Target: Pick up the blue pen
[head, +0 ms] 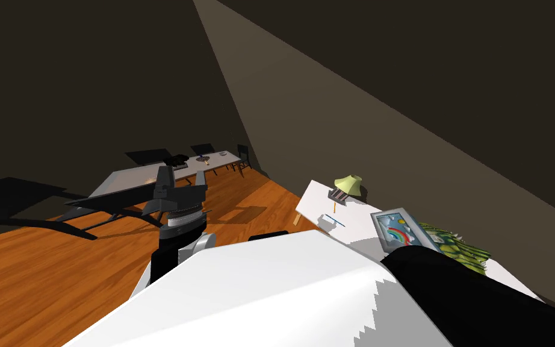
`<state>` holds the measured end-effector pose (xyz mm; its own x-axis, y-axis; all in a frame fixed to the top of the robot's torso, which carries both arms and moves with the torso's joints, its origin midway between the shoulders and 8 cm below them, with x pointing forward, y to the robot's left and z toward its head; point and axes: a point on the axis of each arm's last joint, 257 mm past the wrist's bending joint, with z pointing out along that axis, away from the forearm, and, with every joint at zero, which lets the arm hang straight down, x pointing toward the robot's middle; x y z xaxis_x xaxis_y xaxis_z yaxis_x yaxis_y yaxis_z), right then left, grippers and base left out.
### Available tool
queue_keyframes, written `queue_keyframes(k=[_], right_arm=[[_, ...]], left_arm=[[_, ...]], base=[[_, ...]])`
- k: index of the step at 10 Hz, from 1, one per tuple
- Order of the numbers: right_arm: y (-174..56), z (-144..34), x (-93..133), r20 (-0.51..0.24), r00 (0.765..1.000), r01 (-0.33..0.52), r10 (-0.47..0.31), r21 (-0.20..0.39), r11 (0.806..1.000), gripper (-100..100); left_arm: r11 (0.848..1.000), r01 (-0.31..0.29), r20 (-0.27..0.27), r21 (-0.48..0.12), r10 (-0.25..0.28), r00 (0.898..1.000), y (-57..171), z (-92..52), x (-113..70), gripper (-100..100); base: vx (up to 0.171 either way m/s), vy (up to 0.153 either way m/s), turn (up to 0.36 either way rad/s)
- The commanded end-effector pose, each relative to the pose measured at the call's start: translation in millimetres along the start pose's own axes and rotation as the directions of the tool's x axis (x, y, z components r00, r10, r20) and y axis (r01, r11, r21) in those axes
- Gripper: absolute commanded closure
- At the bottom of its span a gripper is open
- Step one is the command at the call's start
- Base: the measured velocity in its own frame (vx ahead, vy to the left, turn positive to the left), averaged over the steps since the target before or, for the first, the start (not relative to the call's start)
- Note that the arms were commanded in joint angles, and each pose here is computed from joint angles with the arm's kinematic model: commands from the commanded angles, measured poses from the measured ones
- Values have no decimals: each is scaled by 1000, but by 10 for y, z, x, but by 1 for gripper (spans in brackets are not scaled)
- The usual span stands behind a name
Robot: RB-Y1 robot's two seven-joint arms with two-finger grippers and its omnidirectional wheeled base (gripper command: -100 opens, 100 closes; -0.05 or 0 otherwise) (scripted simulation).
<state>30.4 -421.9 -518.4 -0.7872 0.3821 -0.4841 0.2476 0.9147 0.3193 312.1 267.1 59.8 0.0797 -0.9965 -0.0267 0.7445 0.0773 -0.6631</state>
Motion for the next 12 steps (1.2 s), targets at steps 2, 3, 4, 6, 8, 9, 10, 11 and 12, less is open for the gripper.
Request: queue_keyframes(k=[2, 3, 4, 6, 8, 9, 10, 11, 12], right_arm=[[-153, -92, 112, -28, 999, 34, -33, 24, 999, -100], [-153, -92, 112, -28, 999, 34, -33, 24, 999, -100], [-265, -142, 171, -48, 997, 55, -53, 40, 998, -100], [-379, -198, 232, -69, 995, 78, -74, 56, 995, -100], [-576, -304, 326, -107, 987, 126, -117, 78, 989, -100], [-611, -324, 357, -114, 987, 123, -113, 86, 989, -100], [-726, -393, 421, -138, 982, 145, -131, 100, 984, -100], [-837, -465, 486, -163, 975, 168, -148, 112, 979, -100], [-944, -538, 551, -189, 968, 189, -164, 124, 974, -100]], left_arm=[[1000, 0, 0, 0, 0, 1000, 0, 0, 0, 0], [1000, 0, 0, 0, 0, 1000, 0, 0, 0, 0], [1000, 0, 0, 0, 0, 1000, 0, 0, 0, 0], [1000, 0, 0, 0, 0, 1000, 0, 0, 0, 0], [1000, 0, 0, 0, 0, 1000, 0, 0, 0, 0], [1000, 0, 0, 0, 0, 1000, 0, 0, 0, 0], [1000, 0, 0, 0, 0, 1000, 0, 0, -1, 0], [1000, 0, 0, 0, 0, 1000, 0, 0, 0, 0], [1000, 0, 0, 0, 0, 1000, 0, 0, 0, 0]], base=[[10, 23, 107], [3, 12, 61], [24, 13, 136], [50, -33, 238], [27, -31, 284], [11, 14, 80], [7, 31, 189], [18, 24, 263], [26, 9, 249]])
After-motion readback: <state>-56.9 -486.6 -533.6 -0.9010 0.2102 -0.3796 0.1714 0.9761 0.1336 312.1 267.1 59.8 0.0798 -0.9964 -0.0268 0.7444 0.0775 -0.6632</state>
